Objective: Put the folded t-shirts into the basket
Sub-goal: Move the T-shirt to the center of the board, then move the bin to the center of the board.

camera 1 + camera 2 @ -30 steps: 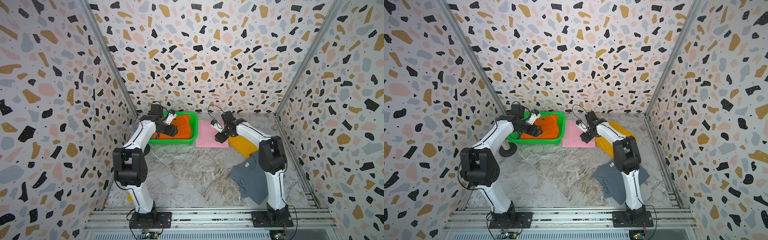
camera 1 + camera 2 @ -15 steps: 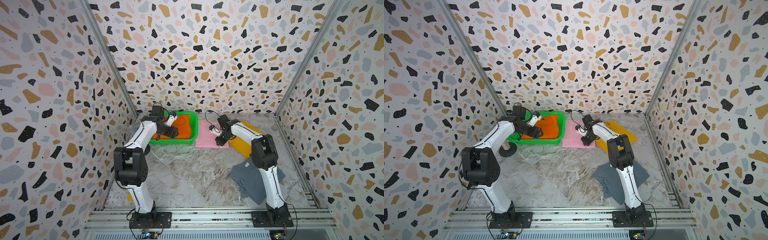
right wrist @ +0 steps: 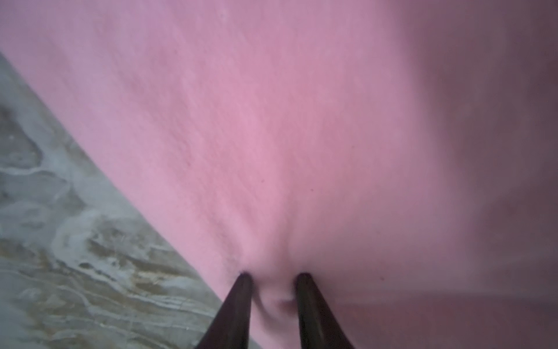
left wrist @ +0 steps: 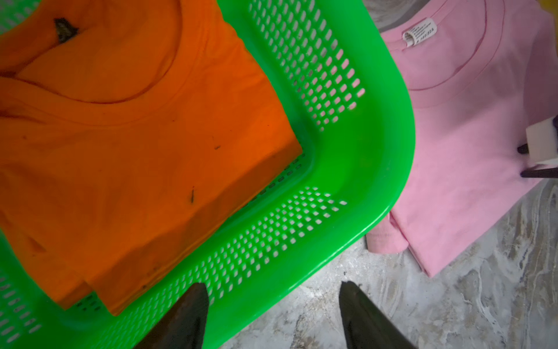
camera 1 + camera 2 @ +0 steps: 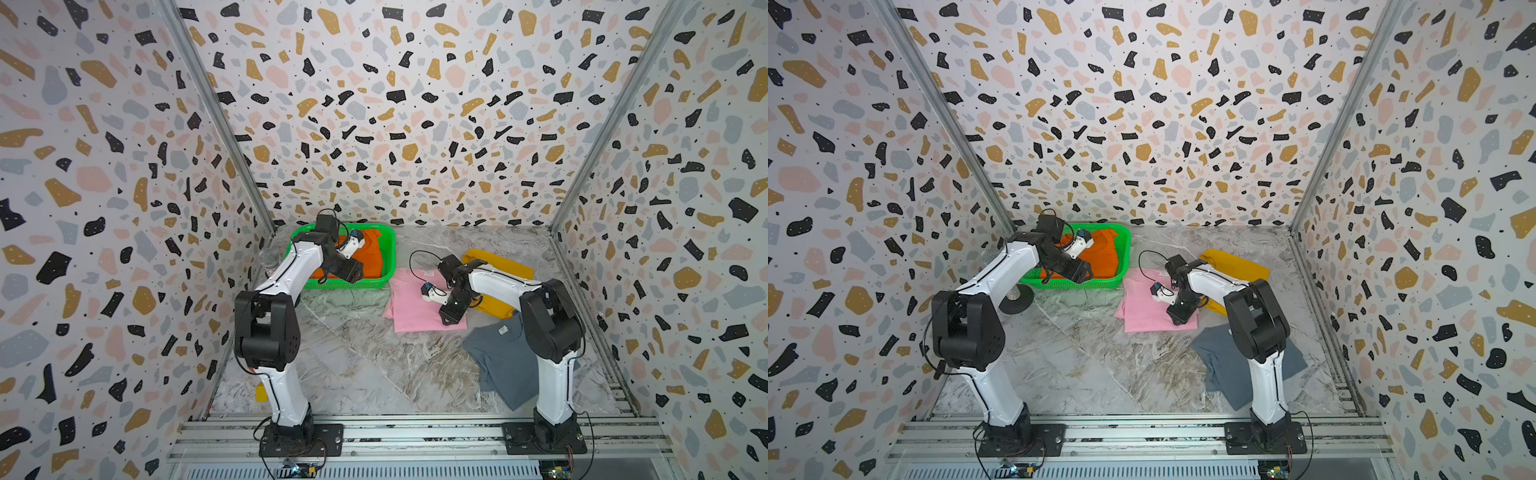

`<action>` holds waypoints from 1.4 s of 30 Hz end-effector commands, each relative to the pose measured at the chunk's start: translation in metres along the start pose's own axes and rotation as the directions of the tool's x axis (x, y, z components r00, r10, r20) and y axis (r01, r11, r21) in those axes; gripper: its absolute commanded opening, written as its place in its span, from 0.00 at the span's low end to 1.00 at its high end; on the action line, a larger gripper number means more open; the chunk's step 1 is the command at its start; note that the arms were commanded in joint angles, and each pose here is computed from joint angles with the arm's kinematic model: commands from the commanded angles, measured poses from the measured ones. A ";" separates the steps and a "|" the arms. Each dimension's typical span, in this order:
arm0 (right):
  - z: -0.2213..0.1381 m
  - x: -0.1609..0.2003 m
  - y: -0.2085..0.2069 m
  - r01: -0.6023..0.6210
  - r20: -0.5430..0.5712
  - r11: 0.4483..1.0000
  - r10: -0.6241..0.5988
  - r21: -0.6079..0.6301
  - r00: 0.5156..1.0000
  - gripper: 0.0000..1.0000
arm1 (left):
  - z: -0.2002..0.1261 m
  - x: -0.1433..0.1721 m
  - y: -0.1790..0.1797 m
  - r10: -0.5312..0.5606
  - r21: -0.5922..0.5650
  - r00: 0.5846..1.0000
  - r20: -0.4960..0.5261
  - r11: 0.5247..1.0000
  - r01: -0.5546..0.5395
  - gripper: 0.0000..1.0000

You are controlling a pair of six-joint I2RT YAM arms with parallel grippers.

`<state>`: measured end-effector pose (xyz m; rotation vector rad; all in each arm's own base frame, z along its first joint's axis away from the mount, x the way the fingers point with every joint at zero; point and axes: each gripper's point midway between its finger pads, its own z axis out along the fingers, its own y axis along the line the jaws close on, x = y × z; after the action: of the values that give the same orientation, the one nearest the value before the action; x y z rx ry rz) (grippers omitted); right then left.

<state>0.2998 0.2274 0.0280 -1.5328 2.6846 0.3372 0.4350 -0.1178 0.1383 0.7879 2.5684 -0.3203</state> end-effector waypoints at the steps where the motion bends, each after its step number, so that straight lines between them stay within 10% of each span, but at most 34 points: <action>1: 0.011 0.045 0.051 -0.021 -0.143 0.988 -0.001 -0.156 0.990 0.31 | 0.011 -0.020 -0.009 -0.001 0.010 1.000 0.023 1.000 0.000 0.70; 13: -0.018 0.046 0.095 0.087 -0.016 0.975 -0.092 -0.204 0.996 0.36 | 0.064 -0.098 -0.030 -0.140 0.137 0.988 0.061 0.982 0.130 0.67; 42: -0.069 0.061 0.019 -0.122 0.197 0.989 0.136 -0.082 0.971 0.41 | 0.137 -0.187 -0.170 -0.293 0.436 0.948 0.126 0.874 0.212 0.64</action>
<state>0.2547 0.1728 0.0758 -1.2924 2.6775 0.5760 0.5194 -0.3605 0.1037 0.5810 2.5108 -0.9044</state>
